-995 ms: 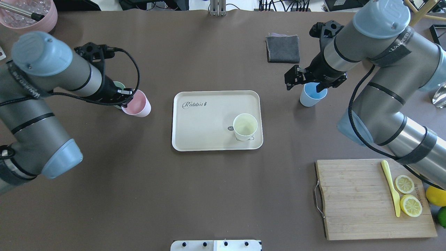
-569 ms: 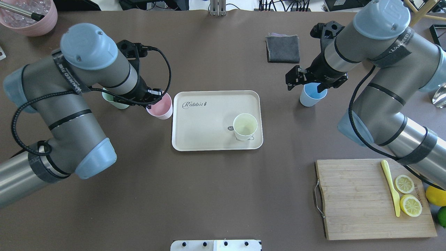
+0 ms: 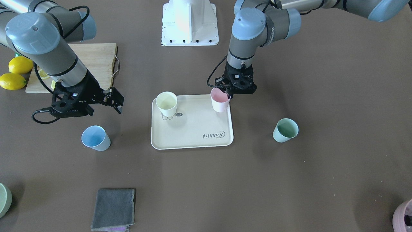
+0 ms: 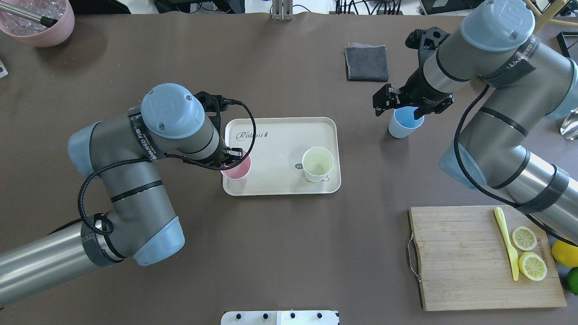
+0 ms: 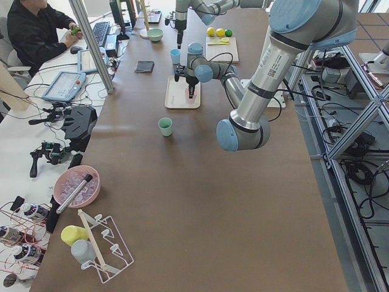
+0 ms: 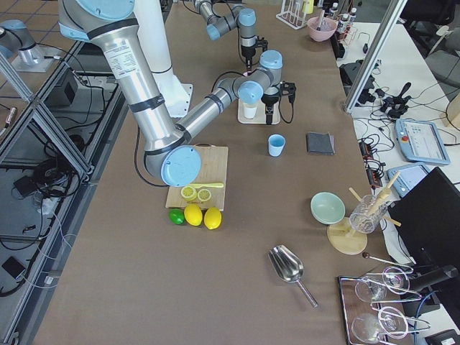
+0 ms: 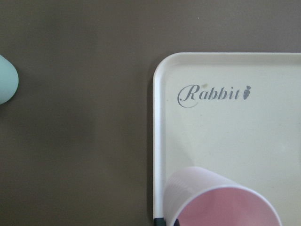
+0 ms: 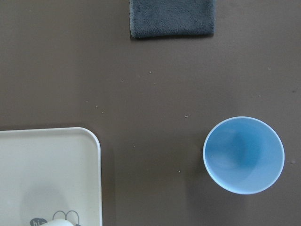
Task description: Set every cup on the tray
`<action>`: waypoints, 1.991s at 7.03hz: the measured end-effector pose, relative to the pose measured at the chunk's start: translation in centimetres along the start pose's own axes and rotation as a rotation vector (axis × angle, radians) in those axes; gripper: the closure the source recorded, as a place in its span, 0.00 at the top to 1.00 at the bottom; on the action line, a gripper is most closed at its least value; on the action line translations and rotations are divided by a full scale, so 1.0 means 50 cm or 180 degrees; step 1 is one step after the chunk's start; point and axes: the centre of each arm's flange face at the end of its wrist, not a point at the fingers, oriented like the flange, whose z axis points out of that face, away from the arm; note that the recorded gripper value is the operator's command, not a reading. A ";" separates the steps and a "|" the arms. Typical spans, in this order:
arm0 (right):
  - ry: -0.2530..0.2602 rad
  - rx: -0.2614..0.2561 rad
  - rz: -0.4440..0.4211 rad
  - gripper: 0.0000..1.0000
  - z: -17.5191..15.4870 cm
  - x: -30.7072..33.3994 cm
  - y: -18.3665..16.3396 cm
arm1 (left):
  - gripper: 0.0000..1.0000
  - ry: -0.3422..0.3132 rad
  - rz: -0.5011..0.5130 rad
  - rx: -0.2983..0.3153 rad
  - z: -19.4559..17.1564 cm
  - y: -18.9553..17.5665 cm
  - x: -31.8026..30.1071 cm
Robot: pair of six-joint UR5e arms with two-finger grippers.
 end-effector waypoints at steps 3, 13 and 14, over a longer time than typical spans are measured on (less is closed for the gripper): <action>-0.0003 -0.0001 0.0014 1.00 -0.003 0.003 -0.003 | 0.00 0.0051 0.0033 0.0007 0.024 0.006 0.011; 0.0194 0.0061 0.0031 1.00 0.007 0.096 -0.100 | 0.97 0.0095 0.0125 0.0117 -0.072 -0.154 -0.126; 0.0278 0.0033 -0.0035 1.00 0.033 0.134 -0.126 | 0.97 0.0108 0.0135 0.0137 -0.085 -0.159 -0.135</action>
